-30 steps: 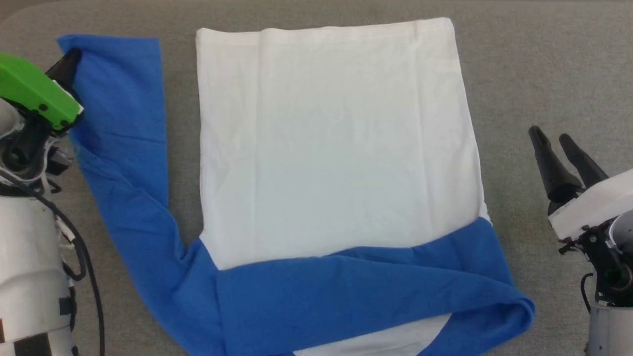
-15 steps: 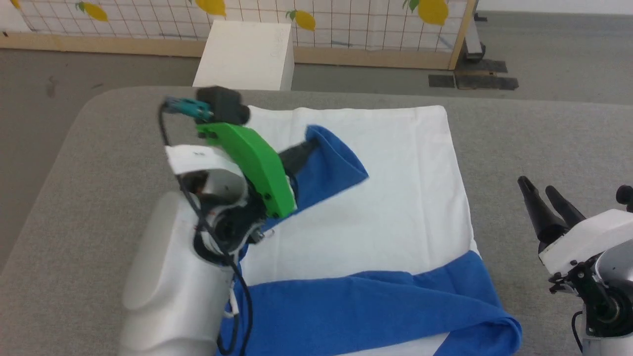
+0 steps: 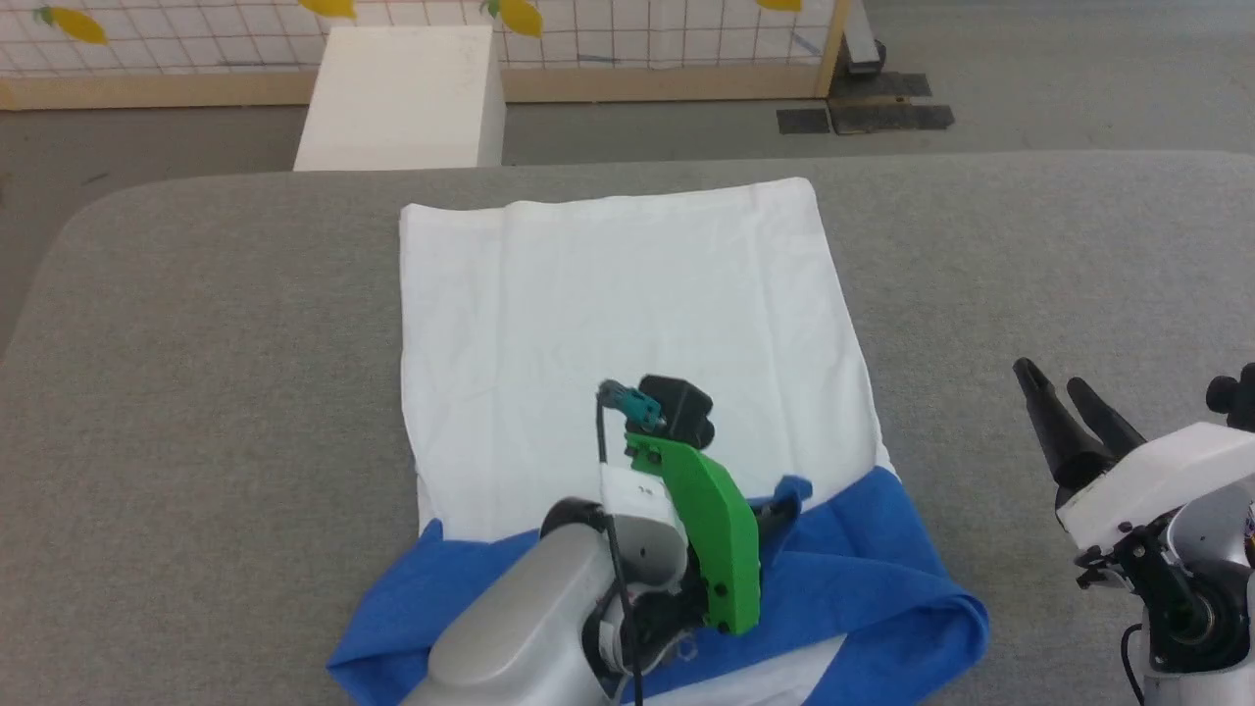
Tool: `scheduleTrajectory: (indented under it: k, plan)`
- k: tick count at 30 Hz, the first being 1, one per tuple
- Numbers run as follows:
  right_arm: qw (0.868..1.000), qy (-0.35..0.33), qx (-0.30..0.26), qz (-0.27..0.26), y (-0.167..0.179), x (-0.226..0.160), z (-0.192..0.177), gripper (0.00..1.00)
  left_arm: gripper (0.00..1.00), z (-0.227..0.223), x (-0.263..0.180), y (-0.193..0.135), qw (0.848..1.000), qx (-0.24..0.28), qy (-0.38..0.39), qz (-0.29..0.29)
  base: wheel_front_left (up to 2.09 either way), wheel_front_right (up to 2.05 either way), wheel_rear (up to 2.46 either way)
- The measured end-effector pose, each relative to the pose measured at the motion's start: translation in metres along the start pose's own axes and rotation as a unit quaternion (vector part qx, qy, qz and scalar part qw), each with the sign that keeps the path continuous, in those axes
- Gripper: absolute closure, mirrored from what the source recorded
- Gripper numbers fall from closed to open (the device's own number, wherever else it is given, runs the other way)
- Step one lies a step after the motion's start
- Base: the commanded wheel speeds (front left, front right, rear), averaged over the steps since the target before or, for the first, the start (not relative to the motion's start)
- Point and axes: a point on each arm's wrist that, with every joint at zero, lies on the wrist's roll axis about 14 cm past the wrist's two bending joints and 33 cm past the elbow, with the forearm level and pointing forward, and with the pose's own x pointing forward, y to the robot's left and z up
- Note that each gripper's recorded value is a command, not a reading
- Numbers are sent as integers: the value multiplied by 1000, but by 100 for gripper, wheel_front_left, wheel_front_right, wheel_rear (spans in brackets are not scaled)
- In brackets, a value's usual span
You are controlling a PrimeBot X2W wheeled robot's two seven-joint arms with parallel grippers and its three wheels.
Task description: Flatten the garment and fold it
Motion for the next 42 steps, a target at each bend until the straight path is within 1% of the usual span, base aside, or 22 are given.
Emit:
scheduleTrajectory:
  k: [5, 8, 11, 14, 15, 16, 19, 25, 27, 28, 29, 32, 34, 36, 39, 42]
  plan:
    - [1000, 5, 7, -30, -21, -3, -7, 0, 100, -48, 19, -1, 996, -5, 85, -11, 0, 0, 0]
    - [999, 6, 11, -44, -31, -5, -10, 0, 100, -76, 24, -2, 990, -5, 140, -17, 0, 0, 0]
    - [998, 10, 13, -53, -37, -7, -13, 0, 100, -95, 25, -1, 984, 0, 178, -17, 0, 0, 0]
    - [998, 11, 14, -52, -37, -5, -15, 0, 100, -98, 25, -1, 983, -3, 184, -17, 0, 0, 0]
    - [999, 12, 14, -51, -36, -5, -16, 0, 90, -97, 25, -1, 983, -9, 182, -18, 0, 0, 0]
    - [999, 14, 14, -48, -34, -3, -17, 0, 0, -94, 23, -2, 984, -19, 177, -20, 0, 0, 0]
    - [999, 14, 14, -42, -30, -2, -17, 0, 0, -82, 21, -7, 986, -24, 162, -26, 0, 0, 0]
    - [999, 14, 16, -30, -21, -2, -19, 0, 0, -34, 8, -20, 992, -24, 112, -48, 0, 0, 0]
    - [999, 15, 16, -24, -17, -3, -19, 0, 0, -6, -3, -26, 995, -41, 65, -62, 0, 0, 0]
    - [1000, 13, 16, -21, -15, -2, -18, 0, 0, 5, -7, -26, 996, -45, 46, -62, 0, 0, 0]
    - [1000, 12, 15, -16, -11, -2, -17, 0, 0, 22, -13, -23, 997, -48, 11, -58, 0, 0, 0]
    - [1000, 10, 11, -2, -2, 0, -15, 0, 0, 74, -37, 0, 994, -52, -96, -17, 0, 0, 0]
    - [1000, 8, 9, 6, 5, 2, -13, 0, 0, 102, -59, 26, 985, -49, -161, 26, 0, 0, 0]
    - [1000, 8, 6, 13, 10, 3, -12, 0, 0, 121, -81, 50, 973, -40, -217, 67, 0, 0, 0]
    - [1000, 7, -2, 19, 16, 6, -10, 0, 0, 146, -118, 86, 946, -11, -295, 132, 0, 0, 0]
    - [1000, 9, -8, 20, 17, 8, -9, 0, 0, 154, -148, 123, 919, 8, -341, 197, 0, 0, 0]
